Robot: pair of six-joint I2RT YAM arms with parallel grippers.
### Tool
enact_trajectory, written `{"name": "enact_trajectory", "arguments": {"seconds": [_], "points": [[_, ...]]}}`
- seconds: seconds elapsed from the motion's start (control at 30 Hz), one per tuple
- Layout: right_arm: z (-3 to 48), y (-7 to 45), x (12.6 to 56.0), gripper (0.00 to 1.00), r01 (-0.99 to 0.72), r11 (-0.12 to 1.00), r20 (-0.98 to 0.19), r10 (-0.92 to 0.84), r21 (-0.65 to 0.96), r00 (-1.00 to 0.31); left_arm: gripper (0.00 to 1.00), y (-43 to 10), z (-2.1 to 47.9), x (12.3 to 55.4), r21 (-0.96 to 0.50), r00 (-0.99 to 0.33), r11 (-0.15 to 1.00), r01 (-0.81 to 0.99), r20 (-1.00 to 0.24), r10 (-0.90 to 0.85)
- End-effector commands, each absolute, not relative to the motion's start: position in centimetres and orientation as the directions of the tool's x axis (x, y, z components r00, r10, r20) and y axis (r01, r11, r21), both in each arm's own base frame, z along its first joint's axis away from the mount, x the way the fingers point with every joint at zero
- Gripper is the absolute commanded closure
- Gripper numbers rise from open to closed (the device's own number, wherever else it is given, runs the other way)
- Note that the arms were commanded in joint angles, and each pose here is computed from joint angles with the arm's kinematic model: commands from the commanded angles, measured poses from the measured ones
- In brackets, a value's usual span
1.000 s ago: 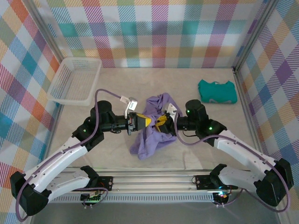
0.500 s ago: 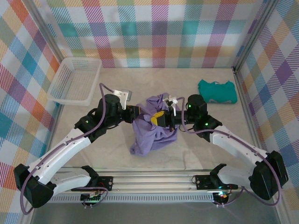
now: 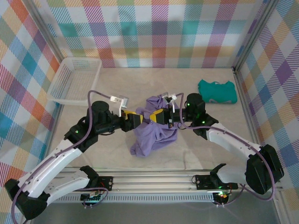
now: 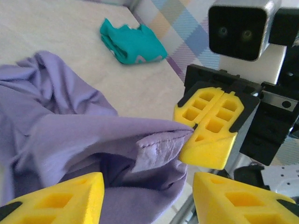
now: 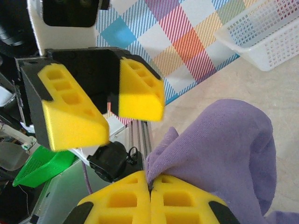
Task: Fold the inside-out t-shirt
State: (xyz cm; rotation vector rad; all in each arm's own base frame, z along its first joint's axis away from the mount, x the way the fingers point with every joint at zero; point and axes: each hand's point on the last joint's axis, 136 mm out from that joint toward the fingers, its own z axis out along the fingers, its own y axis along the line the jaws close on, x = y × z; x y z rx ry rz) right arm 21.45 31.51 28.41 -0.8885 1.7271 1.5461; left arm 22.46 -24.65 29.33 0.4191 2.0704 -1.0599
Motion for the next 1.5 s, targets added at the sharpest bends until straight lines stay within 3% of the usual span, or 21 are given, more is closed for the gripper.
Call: {"name": "enact_trajectory", "arguments": {"seconds": [0.0, 0.3, 0.53, 0.63, 0.7, 0.8, 0.87, 0.93, 1.0, 1.1, 1.3, 1.4, 1.47], "points": [[29.1, 31.0, 20.7, 1.0, -0.855, 0.047, -0.853, -0.065, 0.516, -0.518, 0.49, -26.6, 30.4, 22.2, -0.611, -0.68, 0.491, 0.621, -0.731, -0.05], [28.6, 30.6, 20.4, 1.0, -0.859, 0.059, -0.857, -0.067, 0.509, -0.512, 0.64, -27.8, 29.7, 24.0, -0.621, -0.686, 0.482, 0.619, -0.725, -0.053], [28.5, 30.6, 20.7, 1.0, -0.857, 0.072, -0.855, -0.067, 0.51, -0.514, 1.0, -28.4, 29.9, 23.9, -0.629, -0.681, 0.441, 0.64, -0.73, -0.052], [28.4, 30.4, 21.1, 1.0, -0.854, 0.103, -0.853, -0.062, 0.51, -0.518, 1.0, -28.1, 30.2, 23.9, -0.621, -0.671, 0.449, 0.642, -0.739, -0.062], [27.5, 29.9, 22.8, 0.99, -0.821, 0.234, -0.835, -0.058, 0.521, -0.547, 1.0, -27.8, 30.8, 23.7, -0.617, -0.662, 0.452, 0.644, -0.746, -0.074], [24.1, 26.3, 27.2, 0.74, -0.611, 0.626, -0.754, -0.055, 0.485, -0.654, 1.0, -27.0, 32.1, 23.8, -0.625, -0.667, 0.489, 0.609, -0.737, -0.112], [23.9, 25.3, 27.4, 0.69, -0.582, 0.695, -0.759, -0.082, 0.421, -0.646, 1.0, -26.6, 32.4, 24.0, -0.581, -0.648, 0.582, 0.569, -0.752, -0.117], [25.1, 25.7, 26.4, 0.61, -0.637, 0.674, -0.806, -0.104, 0.373, -0.582, 1.0, -26.8, 31.9, 23.6, -0.472, -0.614, 0.699, 0.538, -0.787, -0.059], [25.9, 26.1, 25.4, 0.54, -0.689, 0.636, -0.84, -0.114, 0.349, -0.53, 1.0, -27.3, 31.6, 23.7, -0.43, -0.615, 0.74, 0.517, -0.788, -0.028], [27.4, 27.3, 22.6, 0.46, -0.803, 0.486, -0.886, -0.113, 0.345, -0.45, 1.0, -27.7, 31.5, 24.4, -0.442, -0.63, 0.759, 0.478, -0.774, -0.054], [28.1, 29.4, 19.9, 0.27, -0.883, 0.348, -0.923, -0.103, 0.315, -0.37, 1.0, -29.2, 32.8, 24.3, -0.461, -0.63, 0.732, 0.501, -0.774, -0.056], [27.6, 30.8, 21.0, 0.25, -0.874, 0.339, -0.914, -0.087, 0.347, -0.396, 1.0, -30.4, 33.5, 23.5, -0.5, -0.633, 0.669, 0.551, -0.772, -0.057], [27.0, 31.3, 22.5, 0.3, -0.845, 0.383, -0.899, -0.078, 0.373, -0.432, 1.0, -31.0, 34.0, 22.7, -0.525, -0.634, 0.619, 0.585, -0.771, -0.056]]}}
